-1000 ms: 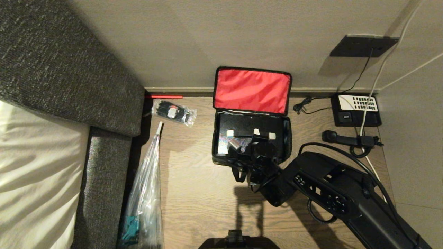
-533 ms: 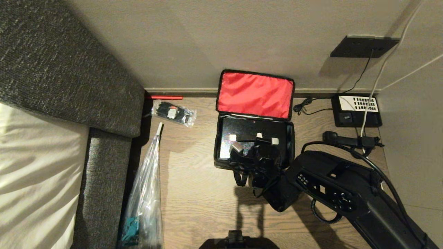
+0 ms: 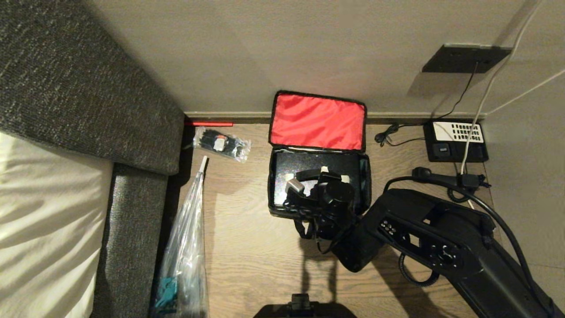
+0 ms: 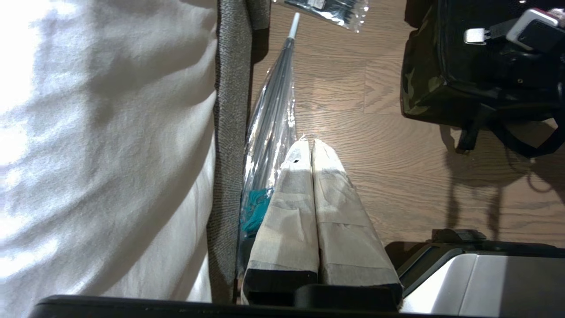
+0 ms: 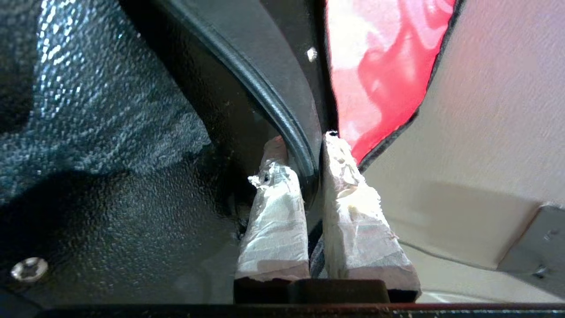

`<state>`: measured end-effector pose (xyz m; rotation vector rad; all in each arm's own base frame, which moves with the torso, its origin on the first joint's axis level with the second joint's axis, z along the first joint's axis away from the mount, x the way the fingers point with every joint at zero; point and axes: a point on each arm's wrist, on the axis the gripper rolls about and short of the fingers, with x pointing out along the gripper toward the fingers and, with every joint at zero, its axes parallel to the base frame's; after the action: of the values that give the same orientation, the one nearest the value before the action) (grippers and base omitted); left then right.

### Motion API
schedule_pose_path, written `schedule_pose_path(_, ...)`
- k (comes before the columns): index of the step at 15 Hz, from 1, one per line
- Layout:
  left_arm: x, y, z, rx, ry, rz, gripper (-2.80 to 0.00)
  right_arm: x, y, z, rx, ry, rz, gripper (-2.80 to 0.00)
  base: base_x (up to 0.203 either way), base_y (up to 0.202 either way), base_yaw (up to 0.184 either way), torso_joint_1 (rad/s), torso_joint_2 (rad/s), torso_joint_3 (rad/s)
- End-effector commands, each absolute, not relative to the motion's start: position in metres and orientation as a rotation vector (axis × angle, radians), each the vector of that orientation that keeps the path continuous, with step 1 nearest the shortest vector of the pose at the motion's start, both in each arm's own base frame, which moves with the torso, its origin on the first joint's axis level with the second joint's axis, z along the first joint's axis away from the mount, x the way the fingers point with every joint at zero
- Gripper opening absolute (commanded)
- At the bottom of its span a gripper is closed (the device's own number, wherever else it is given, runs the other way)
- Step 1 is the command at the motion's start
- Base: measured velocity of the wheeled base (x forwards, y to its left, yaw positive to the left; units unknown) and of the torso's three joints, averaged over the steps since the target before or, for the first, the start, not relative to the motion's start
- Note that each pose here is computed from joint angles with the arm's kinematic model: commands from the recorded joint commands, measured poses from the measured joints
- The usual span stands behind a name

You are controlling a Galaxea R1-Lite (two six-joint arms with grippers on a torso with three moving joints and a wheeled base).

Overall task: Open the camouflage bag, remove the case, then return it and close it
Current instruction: Lift the black box

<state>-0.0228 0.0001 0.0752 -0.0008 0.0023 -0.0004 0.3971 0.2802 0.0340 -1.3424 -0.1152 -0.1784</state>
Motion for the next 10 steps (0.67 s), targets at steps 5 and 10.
schedule_pose_path(5, -0.023, 0.000, 0.075, -0.002, 0.003, 0.000, -2.80, 0.389, 0.286, 0.058, -1.317, -0.157, -0.206, -2.80, 0.000, 0.000, 0.000, 0.000, 0.00, 0.000)
schedule_pose_path(10, -0.023, 0.000, 0.075, -0.001, 0.003, 0.000, -2.80, 0.384, 0.292, 0.063, -1.297, -0.164, -0.211, -2.80, 0.000, 0.000, 0.000, 0.000, 0.00, 0.000)
